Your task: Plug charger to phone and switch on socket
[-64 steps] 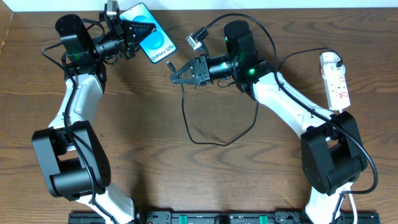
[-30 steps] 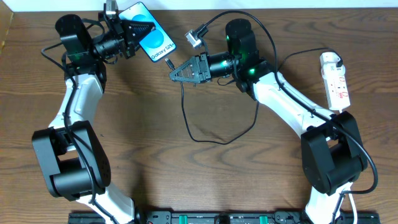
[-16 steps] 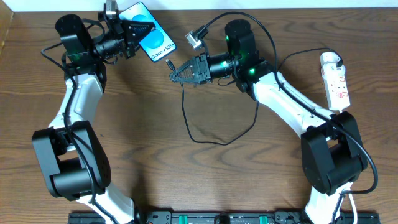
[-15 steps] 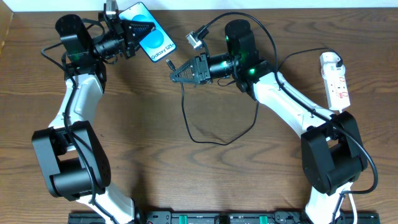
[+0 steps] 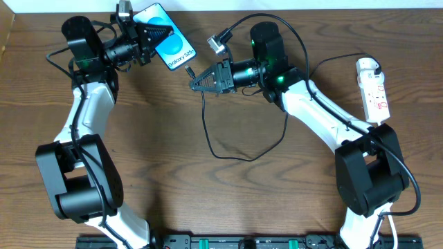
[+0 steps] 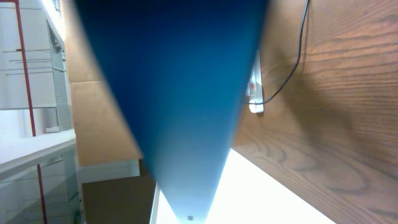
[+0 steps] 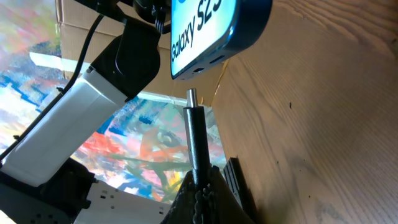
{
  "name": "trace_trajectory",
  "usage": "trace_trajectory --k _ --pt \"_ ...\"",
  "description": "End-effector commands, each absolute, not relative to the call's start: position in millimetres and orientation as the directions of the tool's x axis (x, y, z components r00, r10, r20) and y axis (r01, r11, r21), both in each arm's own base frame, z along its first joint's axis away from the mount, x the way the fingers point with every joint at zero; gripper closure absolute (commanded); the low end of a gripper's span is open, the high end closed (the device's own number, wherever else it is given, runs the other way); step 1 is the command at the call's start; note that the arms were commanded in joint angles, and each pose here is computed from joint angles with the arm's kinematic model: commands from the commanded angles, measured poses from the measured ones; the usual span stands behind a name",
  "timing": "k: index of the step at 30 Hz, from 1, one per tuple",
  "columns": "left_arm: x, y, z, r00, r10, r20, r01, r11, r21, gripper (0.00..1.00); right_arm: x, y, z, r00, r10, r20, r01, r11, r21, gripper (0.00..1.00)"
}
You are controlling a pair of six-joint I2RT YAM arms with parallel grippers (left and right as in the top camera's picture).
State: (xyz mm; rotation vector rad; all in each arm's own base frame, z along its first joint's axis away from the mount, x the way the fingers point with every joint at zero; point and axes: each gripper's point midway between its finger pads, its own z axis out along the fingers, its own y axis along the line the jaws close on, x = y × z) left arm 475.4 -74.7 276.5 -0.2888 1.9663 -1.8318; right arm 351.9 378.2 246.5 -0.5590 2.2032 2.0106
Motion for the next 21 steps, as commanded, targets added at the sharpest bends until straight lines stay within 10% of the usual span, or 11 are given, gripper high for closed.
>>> trace_trajectory --k 1,21 --pt "471.5 -75.4 288.8 -0.881 -0.417 -0.223 0.194 0.113 -0.975 0.93 353.1 375.9 252.0 -0.926 -0.188 -0.326 -0.342 0.055 0.938 0.99" --pt "471.3 -75.9 288.8 -0.882 -0.415 -0.223 0.194 0.112 -0.975 0.93 355.0 376.1 251.4 -0.928 -0.179 -0.327 -0.342 0.062 0.937 0.99"
